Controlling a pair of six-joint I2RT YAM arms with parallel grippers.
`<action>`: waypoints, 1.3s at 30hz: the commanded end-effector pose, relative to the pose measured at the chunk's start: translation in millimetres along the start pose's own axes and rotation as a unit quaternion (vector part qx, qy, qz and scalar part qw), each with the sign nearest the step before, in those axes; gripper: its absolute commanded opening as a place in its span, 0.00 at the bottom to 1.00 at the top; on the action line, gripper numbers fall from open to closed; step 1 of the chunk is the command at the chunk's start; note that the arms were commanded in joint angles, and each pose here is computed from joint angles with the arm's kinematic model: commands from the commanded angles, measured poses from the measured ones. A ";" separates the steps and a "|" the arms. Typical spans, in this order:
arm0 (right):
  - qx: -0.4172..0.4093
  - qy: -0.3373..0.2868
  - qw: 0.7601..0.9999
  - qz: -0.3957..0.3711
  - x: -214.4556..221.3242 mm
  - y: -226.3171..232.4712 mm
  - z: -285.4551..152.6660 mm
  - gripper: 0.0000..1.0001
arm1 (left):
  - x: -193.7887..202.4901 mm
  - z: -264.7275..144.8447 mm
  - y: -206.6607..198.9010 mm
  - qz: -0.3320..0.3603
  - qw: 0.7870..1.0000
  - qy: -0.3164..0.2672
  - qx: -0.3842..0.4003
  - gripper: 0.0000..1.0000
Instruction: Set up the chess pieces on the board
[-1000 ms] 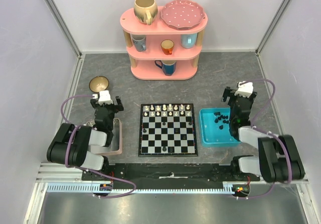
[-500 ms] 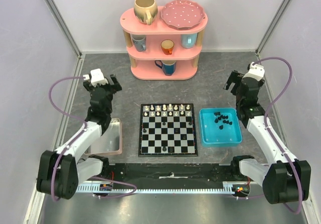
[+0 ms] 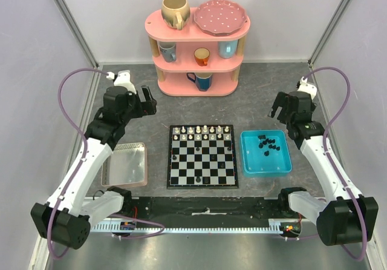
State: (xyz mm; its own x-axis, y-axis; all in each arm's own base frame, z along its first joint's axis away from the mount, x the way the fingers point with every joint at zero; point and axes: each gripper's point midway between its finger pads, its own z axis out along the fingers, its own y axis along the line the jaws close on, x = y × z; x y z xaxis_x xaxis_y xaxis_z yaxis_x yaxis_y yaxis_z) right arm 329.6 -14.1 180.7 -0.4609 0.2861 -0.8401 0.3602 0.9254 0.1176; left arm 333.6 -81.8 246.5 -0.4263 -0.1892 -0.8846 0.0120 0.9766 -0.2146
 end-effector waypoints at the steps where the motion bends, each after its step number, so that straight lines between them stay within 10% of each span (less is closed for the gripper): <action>1: -0.013 0.047 0.999 0.017 25.8 2.9 -3.1 0.95 | 7.3 -53.7 -27.8 0.002 0.994 0.060 0.090 0.99; 39: -0.061 0.239 0.968 0.053 156.0 3.4 -26.6 0.52 | 112.3 -49.9 -31.9 0.018 0.973 0.157 0.168 0.91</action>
State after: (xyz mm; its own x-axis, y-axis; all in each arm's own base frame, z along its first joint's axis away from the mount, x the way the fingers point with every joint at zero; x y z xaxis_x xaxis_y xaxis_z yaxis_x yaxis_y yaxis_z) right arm 238.3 34.7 67.2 -0.7531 0.4240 -0.5031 0.3440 0.9056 0.2482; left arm 246.3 -117.1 162.8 -0.6814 -0.0583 -0.7296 0.2544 0.9158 -0.3107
